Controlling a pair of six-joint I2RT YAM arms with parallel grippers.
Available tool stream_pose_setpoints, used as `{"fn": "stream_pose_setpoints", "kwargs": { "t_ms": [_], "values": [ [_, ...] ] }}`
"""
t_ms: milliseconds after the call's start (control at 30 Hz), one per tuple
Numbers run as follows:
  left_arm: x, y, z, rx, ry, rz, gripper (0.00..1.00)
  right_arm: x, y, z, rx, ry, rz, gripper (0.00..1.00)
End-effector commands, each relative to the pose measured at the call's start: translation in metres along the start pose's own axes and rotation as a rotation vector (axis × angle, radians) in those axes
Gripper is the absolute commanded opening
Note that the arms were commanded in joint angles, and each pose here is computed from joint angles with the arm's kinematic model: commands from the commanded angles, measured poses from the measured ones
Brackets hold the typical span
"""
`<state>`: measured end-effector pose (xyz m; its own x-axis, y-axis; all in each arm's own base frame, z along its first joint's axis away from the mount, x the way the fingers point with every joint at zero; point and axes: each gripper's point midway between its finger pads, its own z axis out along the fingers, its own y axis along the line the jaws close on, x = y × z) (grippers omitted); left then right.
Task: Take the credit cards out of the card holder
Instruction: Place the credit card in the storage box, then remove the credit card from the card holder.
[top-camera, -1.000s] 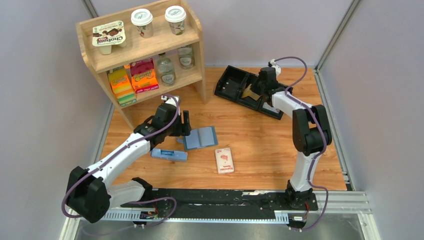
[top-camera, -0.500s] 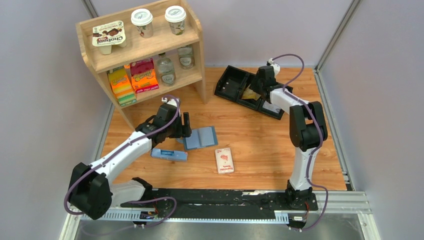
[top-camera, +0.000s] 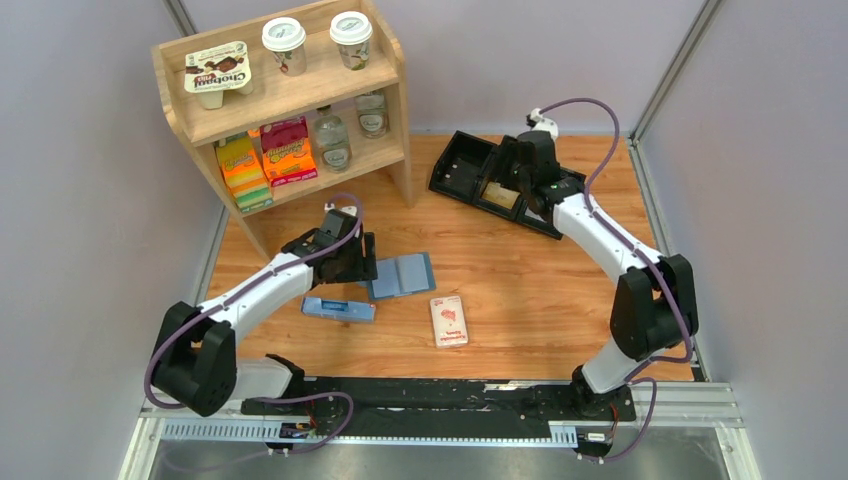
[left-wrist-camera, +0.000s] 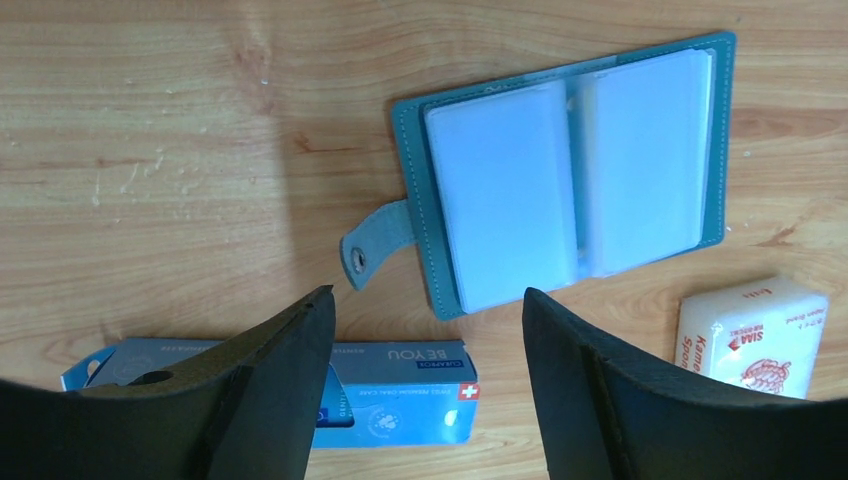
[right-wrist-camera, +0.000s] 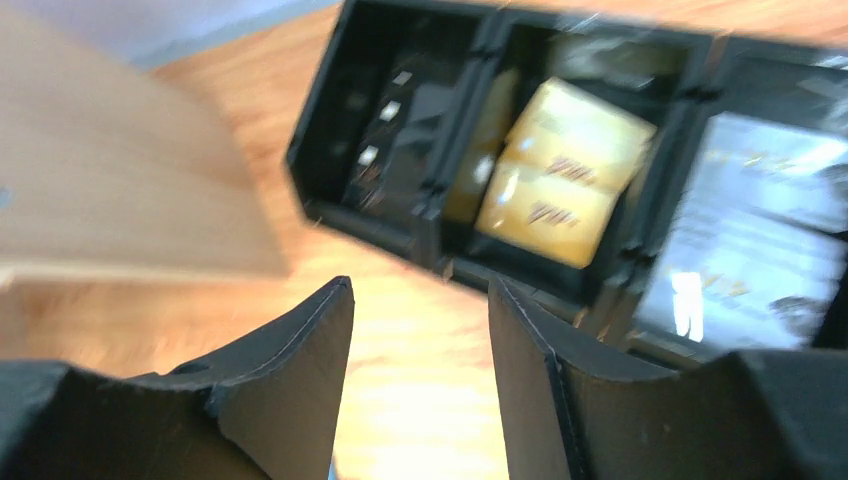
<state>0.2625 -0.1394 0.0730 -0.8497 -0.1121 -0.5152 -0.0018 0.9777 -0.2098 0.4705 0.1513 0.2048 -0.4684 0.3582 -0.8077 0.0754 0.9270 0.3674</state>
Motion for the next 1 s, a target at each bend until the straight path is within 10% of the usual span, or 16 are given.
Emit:
{"fn": "stream_pose_setpoints", "kwargs": {
  "t_ms": [0, 367, 967],
  "values": [
    [-0.009, -0.004, 0.003, 0.017, 0.011, -0.047, 0.74, 0.074, 0.031, -0.025, -0.135, 0.232, -0.020, 0.54],
    [0.005, -0.005, 0.024, 0.040, 0.097, -0.087, 0.63, 0.216, 0.110, -0.072, -0.388, 0.571, -0.086, 0.47],
    [0.020, -0.023, 0.039, 0.120, 0.188, -0.140, 0.52, 0.276, 0.119, -0.056, -0.376, 0.705, -0.172, 0.44]
  ]
}}
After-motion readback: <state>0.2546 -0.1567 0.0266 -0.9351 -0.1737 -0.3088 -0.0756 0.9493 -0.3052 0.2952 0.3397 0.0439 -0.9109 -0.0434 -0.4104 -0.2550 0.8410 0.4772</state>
